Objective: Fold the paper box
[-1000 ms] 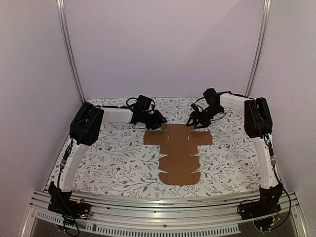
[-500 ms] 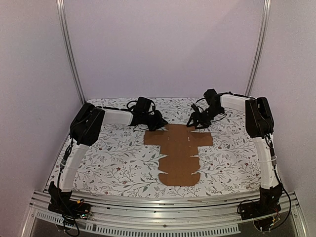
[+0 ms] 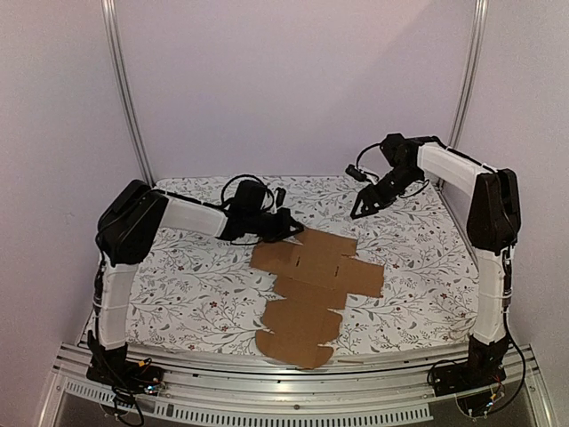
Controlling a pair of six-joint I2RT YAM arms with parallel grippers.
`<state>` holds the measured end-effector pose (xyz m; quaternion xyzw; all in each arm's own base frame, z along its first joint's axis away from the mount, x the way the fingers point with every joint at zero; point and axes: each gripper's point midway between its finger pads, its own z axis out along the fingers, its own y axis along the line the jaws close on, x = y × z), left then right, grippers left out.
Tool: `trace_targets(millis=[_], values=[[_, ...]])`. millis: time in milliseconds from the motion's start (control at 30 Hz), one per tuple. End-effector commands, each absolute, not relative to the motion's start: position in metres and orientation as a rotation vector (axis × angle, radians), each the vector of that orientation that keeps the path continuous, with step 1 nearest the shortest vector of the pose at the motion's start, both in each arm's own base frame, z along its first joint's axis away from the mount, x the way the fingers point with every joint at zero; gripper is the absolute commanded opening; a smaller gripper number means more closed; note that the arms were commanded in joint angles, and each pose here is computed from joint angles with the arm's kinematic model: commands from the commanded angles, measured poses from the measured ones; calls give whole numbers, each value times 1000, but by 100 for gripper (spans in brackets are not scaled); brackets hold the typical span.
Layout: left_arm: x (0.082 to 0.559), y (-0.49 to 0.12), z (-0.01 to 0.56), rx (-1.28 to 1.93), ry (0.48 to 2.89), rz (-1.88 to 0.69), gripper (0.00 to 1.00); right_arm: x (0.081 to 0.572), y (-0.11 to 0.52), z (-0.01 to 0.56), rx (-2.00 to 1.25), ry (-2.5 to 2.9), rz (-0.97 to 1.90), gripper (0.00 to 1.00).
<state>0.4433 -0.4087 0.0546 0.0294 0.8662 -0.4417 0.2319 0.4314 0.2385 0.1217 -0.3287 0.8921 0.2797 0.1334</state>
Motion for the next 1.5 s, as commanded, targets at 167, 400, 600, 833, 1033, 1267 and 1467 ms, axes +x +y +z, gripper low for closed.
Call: trace_targets(millis=[167, 400, 600, 833, 1033, 1267, 1467], values=[[380, -439, 141, 530, 2005, -1189, 0, 385, 243, 147, -1359, 2468, 739, 67], [368, -437, 144, 532, 1952, -1206, 0, 355, 262, 137, -1459, 2486, 866, 58], [367, -434, 146, 533, 1931, -1194, 0, 344, 269, 134, -1504, 2482, 931, 52], [367, -434, 150, 529, 1909, -1198, 0, 345, 276, 123, -1498, 2499, 949, 47], [368, -432, 149, 517, 1906, -1187, 2, 346, 282, 121, -1488, 2501, 984, 26], [371, -429, 148, 491, 1900, -1175, 7, 341, 286, 122, -1498, 2490, 1029, 10], [371, -419, 157, 468, 1881, -1148, 17, 341, 287, 122, -1519, 2477, 995, 0]])
